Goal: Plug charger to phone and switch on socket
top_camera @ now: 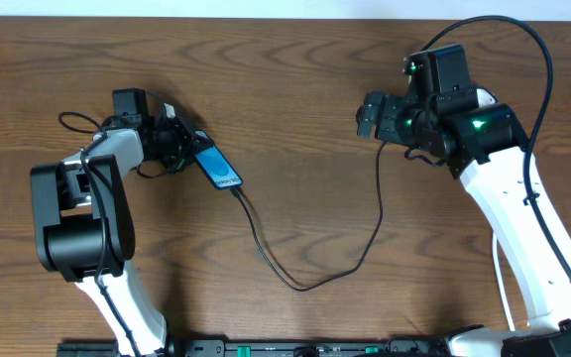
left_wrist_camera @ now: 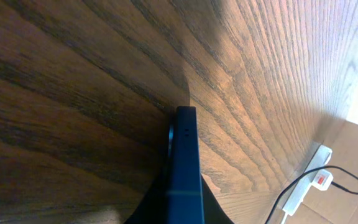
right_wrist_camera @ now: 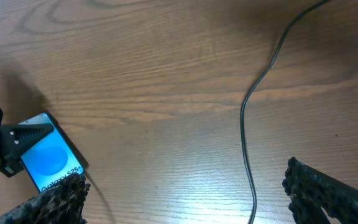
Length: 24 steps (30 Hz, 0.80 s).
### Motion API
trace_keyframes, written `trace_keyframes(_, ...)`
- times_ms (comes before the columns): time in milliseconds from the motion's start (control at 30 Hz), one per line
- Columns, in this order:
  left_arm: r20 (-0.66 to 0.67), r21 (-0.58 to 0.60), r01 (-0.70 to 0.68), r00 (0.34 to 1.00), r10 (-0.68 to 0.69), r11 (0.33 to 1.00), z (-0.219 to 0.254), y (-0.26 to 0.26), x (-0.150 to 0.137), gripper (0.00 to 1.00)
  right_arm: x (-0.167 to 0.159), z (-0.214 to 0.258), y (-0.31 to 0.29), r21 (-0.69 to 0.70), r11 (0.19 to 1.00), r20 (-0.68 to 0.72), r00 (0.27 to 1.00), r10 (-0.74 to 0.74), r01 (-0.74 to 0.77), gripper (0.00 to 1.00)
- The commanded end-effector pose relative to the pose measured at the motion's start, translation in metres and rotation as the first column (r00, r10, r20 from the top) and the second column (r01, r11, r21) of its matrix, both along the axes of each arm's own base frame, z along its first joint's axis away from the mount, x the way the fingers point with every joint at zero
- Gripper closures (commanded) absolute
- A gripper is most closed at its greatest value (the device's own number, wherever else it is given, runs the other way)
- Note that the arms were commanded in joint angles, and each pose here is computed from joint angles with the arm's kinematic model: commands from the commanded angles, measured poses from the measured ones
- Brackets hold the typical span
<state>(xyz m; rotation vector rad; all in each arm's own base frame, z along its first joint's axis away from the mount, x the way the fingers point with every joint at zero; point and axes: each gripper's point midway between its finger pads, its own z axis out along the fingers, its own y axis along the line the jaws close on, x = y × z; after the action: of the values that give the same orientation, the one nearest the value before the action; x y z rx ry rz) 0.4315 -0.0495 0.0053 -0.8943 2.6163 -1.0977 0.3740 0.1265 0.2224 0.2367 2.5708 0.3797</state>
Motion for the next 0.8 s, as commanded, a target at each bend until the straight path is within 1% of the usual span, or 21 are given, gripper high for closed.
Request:
trace_keyframes(0, 0.034, 0.058, 0.0, 0.999, -0.002, 0.998, 0.007, 0.008, 0.007, 0.93, 0.0, 0.011, 0.001, -0.006, 1.0, 0.032, 0.999, 0.01, -0.01, 0.01)
trace_keyframes(133, 0.019, 0.092, 0.0, 1.0, -0.001, 0.996, 0.002, 0.013, 0.004, 0.93, -0.001, 0.011, 0.001, -0.006, 1.0, 0.032, 0.999, 0.011, -0.011, 0.01)
trace_keyframes(267, -0.025, 0.147, -0.003, 1.0, 0.006, 0.989, -0.006, 0.02, -0.004, 0.93, -0.001, 0.011, 0.001, -0.007, 1.0, 0.032, 0.999, 0.011, -0.011, 0.01)
trace_keyframes(400, -0.046, 0.165, 0.0, 0.999, 0.007, 0.986, -0.01, 0.023, -0.009, 0.93, -0.001, 0.011, 0.003, -0.007, 1.0, 0.033, 0.999, 0.014, -0.014, 0.01)
trace_keyframes(767, -0.043, 0.166, 0.004, 0.999, 0.003, 0.986, -0.009, 0.023, -0.009, 0.92, -0.001, 0.011, 0.003, -0.007, 1.0, 0.032, 0.999, 0.016, -0.016, 0.01)
